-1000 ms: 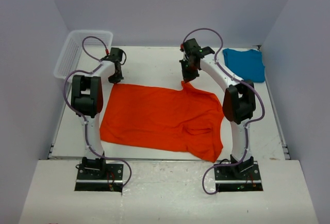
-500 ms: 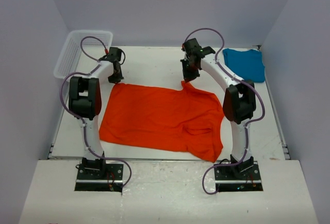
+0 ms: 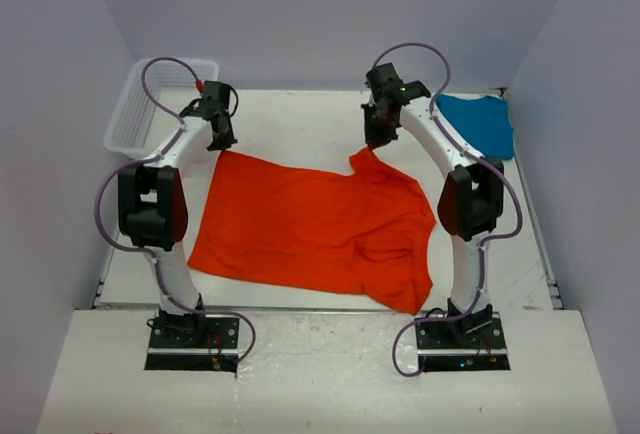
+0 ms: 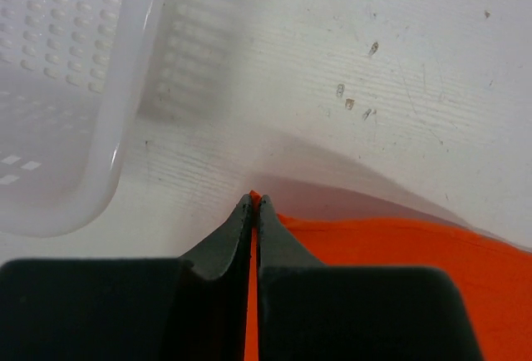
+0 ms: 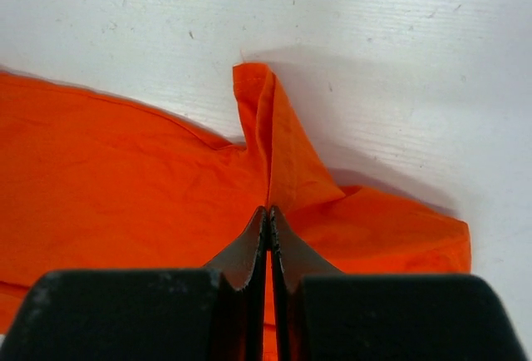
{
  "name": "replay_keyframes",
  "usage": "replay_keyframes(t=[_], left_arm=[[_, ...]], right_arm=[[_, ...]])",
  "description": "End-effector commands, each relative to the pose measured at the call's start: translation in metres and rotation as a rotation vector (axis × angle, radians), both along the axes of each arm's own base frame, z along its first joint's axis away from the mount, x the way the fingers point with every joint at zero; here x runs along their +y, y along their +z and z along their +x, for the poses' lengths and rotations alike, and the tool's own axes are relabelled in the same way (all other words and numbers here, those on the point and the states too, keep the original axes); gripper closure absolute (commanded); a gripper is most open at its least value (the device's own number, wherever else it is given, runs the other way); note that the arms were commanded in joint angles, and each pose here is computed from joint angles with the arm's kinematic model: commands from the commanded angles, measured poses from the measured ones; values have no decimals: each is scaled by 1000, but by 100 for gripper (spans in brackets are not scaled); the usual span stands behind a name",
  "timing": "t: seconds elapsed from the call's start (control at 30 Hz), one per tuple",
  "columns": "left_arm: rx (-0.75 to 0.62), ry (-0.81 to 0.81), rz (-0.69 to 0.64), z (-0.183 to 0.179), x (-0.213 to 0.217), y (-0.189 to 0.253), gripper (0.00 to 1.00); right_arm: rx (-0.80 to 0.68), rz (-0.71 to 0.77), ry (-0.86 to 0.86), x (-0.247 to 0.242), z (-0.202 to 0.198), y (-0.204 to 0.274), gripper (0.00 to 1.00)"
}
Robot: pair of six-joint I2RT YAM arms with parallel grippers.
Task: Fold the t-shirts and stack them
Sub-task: Grap the side of the flattened tshirt furthest away from the robot with both arms, then fold the other side of the tshirt into a rectangle
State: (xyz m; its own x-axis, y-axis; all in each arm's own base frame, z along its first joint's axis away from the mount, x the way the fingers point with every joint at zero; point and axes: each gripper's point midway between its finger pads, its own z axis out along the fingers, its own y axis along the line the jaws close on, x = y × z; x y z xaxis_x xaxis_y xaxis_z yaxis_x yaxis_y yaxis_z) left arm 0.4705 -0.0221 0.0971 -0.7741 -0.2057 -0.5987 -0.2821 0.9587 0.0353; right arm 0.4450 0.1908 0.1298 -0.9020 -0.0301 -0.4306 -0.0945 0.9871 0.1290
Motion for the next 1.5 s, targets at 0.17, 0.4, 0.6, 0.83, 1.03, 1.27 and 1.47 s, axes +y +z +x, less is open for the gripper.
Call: replay_keyframes(t=[0.17, 0.4, 0.6, 0.83, 1.03, 1.27, 1.47], left_arm=[[-40, 46, 39, -7, 11, 23, 100], [-18, 71, 60, -6, 16, 14, 100], [-63, 80, 52, 5, 18, 26, 100], [-84, 91, 42, 21, 24, 35, 100], [-83, 107, 59, 27, 31, 36, 100], [-46, 112, 71, 16, 33, 23, 100], [-28, 144, 85, -9, 38, 18, 100]], right_arm=[[-114, 21, -83, -41, 20, 56, 100], [-114, 26, -107, -60, 30, 57, 100], [-141, 83, -92, -63, 47, 70, 100], [-166, 125, -102, -72, 67, 81, 100], [-146, 143, -106, -83, 73, 68, 100], [-108, 172, -113, -79, 61, 63, 100], [-105, 151, -147, -76, 22, 66, 100]])
